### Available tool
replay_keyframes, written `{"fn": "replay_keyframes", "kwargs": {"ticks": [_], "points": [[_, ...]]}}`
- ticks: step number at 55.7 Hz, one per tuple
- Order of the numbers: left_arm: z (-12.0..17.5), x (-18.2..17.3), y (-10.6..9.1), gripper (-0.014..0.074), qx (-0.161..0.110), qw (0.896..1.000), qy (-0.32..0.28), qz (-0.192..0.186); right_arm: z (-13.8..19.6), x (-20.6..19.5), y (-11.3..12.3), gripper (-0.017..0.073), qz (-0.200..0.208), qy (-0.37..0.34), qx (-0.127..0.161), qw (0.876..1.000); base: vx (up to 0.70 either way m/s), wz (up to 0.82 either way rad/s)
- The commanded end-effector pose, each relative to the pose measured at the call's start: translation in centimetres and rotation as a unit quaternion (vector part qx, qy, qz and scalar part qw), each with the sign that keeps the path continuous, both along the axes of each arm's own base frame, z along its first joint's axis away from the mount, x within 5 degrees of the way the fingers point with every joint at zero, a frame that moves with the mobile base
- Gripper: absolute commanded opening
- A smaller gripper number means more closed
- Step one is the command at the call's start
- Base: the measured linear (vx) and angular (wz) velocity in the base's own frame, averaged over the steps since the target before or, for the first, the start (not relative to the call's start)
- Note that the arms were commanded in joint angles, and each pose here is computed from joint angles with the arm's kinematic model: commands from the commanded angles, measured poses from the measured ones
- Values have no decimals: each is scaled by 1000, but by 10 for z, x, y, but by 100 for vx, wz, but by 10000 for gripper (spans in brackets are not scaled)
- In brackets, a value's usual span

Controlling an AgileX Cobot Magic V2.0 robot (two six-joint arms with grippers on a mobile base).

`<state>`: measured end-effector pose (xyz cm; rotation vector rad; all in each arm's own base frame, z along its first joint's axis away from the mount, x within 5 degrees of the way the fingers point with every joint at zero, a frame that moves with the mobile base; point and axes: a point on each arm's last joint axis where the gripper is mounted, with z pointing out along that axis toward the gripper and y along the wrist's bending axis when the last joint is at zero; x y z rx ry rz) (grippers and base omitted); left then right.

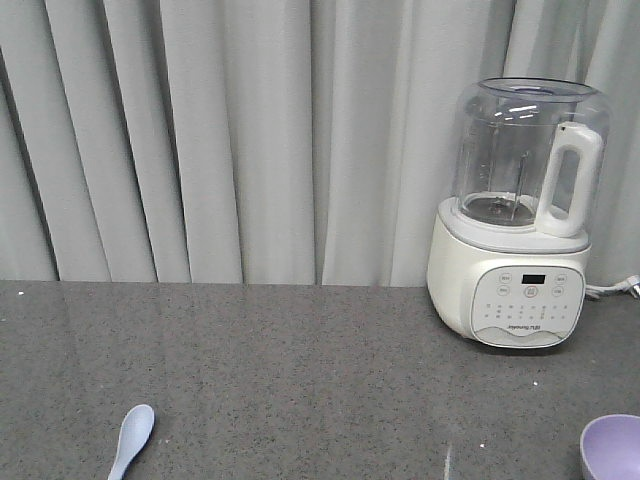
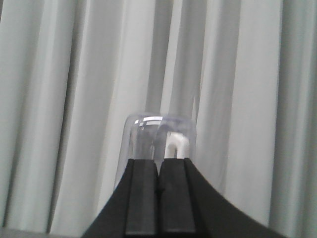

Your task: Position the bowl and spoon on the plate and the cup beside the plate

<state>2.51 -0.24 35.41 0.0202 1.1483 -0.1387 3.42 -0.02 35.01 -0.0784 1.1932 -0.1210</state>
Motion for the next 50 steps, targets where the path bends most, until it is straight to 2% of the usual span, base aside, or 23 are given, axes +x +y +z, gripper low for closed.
{"fn": "replay_keyframes", "kwargs": {"ticks": [1, 4, 9, 13, 18, 27, 28, 31, 41, 43, 47, 50], "points": [[39, 19, -2, -3, 20, 1000, 23, 6, 50, 10, 0, -8, -15, -31, -31, 999, 0, 0], [54, 40, -4, -3, 24, 999, 47, 7, 68, 23, 0, -8, -14, -25, -30, 999, 0, 0], [60, 85, -8, -3, 30, 994, 103, 5, 84, 53, 0, -8, -12, -1, -28, 1000, 0, 0], [51, 117, -11, -3, 35, 988, 150, 5, 81, 74, 0, -8, -8, 29, -19, 999, 0, 0], [39, 143, -14, -1, 38, 983, 180, 5, 71, 92, -1, -8, -1, 76, 2, 997, 0, 0], [31, 161, -16, 48, 35, 980, 194, 3, 60, 110, -1, 29, 0, 124, 7, 992, 0, 0], [32, 161, -17, 136, 35, 982, 186, -1, 59, 110, -1, 126, -2, 127, 2, 992, 0, 0], [34, 161, -18, 197, 34, 983, 178, -1, 59, 110, -1, 201, -2, 127, -1, 992, 0, 0], [34, 161, -17, 463, 34, 984, 177, -1, 59, 110, -1, 566, -1, 127, 3, 992, 0, 0], [34, 161, -18, 511, 32, 983, 179, -1, 59, 110, -1, 624, -1, 127, 3, 992, 0, 0], [32, 161, -18, 576, 11, 982, 189, -9, 59, 110, -1, 701, -1, 127, 3, 992, 0, 0], [31, 161, -20, 595, 12, 980, 198, -14, 59, 110, -1, 730, -1, 125, 3, 992, 0, 0]]}}
